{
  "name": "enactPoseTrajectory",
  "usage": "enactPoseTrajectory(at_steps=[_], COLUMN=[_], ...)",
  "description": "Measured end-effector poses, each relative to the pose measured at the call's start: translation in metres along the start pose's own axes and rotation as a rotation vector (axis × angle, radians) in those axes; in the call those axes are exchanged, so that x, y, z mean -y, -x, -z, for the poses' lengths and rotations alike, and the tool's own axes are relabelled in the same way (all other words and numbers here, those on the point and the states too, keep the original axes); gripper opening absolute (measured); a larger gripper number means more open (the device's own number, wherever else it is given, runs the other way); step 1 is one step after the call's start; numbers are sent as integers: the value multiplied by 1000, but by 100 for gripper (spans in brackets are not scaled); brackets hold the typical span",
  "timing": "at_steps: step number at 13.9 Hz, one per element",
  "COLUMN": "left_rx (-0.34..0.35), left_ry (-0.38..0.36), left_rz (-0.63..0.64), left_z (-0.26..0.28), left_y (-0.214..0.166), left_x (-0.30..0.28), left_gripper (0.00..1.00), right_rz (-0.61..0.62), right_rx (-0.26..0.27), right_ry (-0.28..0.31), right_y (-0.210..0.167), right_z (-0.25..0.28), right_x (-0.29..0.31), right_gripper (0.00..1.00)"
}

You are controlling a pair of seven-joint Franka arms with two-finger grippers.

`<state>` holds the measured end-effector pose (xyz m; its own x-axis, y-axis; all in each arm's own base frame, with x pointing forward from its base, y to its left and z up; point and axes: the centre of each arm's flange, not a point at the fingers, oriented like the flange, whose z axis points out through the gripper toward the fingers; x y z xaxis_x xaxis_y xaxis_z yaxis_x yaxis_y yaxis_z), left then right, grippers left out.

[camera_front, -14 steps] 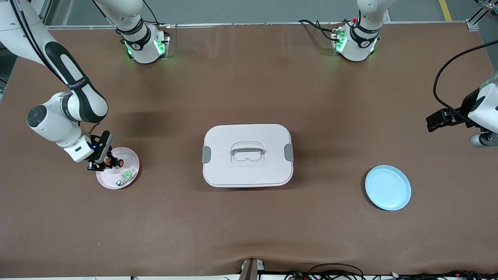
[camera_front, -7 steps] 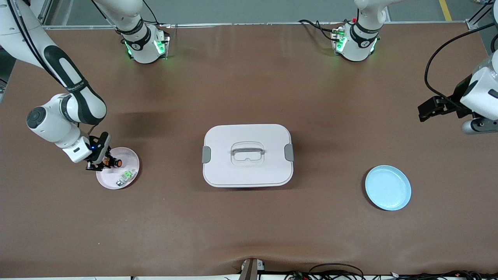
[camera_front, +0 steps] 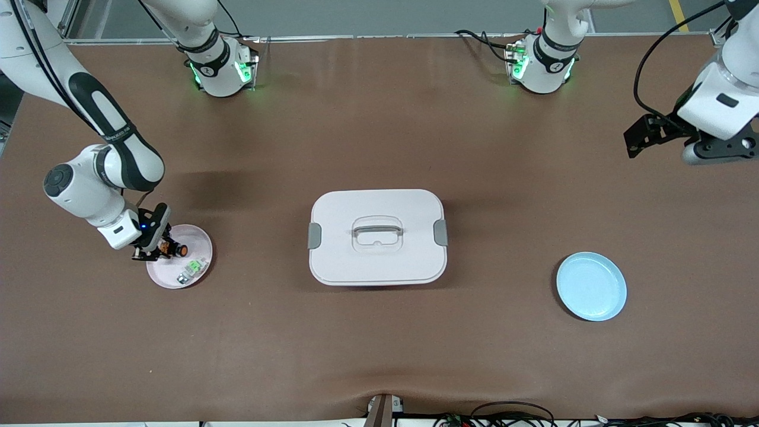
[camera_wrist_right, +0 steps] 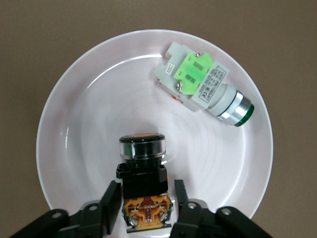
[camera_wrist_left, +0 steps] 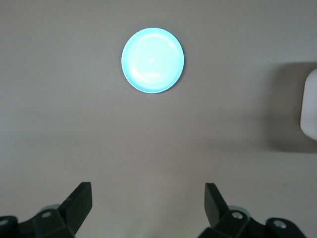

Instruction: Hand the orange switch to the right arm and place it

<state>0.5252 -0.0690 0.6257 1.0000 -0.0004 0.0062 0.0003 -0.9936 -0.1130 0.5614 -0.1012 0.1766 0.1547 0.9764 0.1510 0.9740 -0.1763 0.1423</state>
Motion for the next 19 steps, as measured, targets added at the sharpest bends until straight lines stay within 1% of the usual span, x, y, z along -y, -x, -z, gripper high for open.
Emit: enactPoseTrajectory(at_steps=[2, 4, 5, 6, 9, 12, 16, 19], left_rx=[-6, -5, -2, 1, 8, 19, 17, 25], left_ry=[-1, 12, 26, 35, 52, 85, 89, 88], left_rz=[-33, -46, -45, -42, -28, -7, -2, -6], left_z=[4, 6, 6, 6, 5, 3, 8, 8], left_y=[6, 9, 10, 10, 10, 10, 13, 14], left_x=[1, 1, 1, 1, 7, 13, 15, 13], left_gripper=[100, 100, 100, 100, 100, 100, 100, 100], right_rz=[-10, -11, -10, -15, -70, -132, -212, -278], right_rx=[-1, -2, -3, -2, 9, 32, 79, 102], right_ry=[1, 3, 1, -6, -52, -97, -175, -198], right_y=[-1, -3, -3, -4, -7, -22, -31, -29], right_z=[0, 1, 2, 4, 20, 50, 114, 173], right_x=[0, -2, -3, -5, -13, -24, -56, -88], right_gripper=[74, 96, 100, 100, 100, 100, 100, 100])
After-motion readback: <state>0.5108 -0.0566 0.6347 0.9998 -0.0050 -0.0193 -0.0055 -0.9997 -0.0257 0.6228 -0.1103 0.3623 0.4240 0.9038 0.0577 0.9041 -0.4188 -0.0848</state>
